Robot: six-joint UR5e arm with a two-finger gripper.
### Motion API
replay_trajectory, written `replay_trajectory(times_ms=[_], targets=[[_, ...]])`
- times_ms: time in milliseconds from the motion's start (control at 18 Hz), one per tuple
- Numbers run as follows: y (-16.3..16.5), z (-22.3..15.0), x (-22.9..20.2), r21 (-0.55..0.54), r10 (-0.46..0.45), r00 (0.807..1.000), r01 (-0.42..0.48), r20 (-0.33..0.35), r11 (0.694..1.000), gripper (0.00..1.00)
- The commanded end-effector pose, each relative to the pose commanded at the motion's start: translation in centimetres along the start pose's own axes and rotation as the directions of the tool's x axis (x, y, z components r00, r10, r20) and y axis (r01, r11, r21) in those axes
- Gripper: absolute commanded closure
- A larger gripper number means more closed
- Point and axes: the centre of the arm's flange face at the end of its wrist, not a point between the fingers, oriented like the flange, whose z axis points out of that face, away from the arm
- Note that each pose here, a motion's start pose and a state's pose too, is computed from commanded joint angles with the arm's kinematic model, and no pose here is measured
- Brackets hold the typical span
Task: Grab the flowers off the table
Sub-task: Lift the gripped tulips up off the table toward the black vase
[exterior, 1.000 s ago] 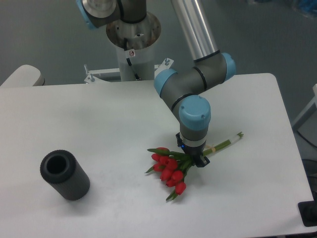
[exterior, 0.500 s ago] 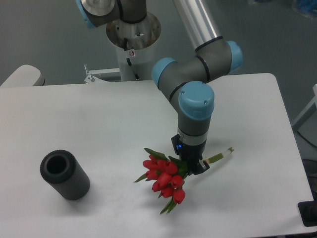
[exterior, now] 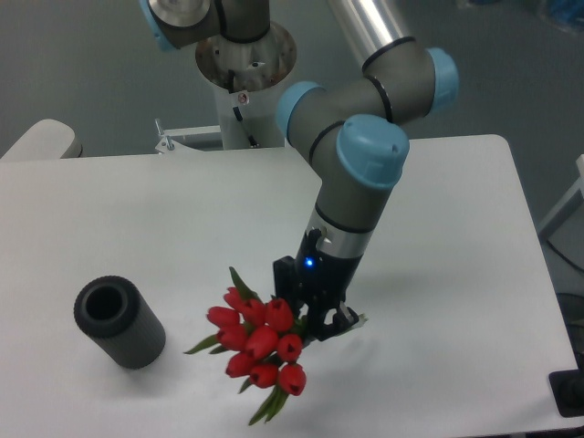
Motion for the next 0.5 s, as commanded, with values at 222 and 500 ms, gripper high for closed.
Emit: replay_trajectory(times_ms=[222,500], targets=[[-1.9,-0.9,0.9,0.018,-0.050,0.999,0.050,0.009,0.999,0.64],[-2.8,-1.3,1.5,0.061,-0.060,0.998,0.061,-0.011,0.996,0.66]])
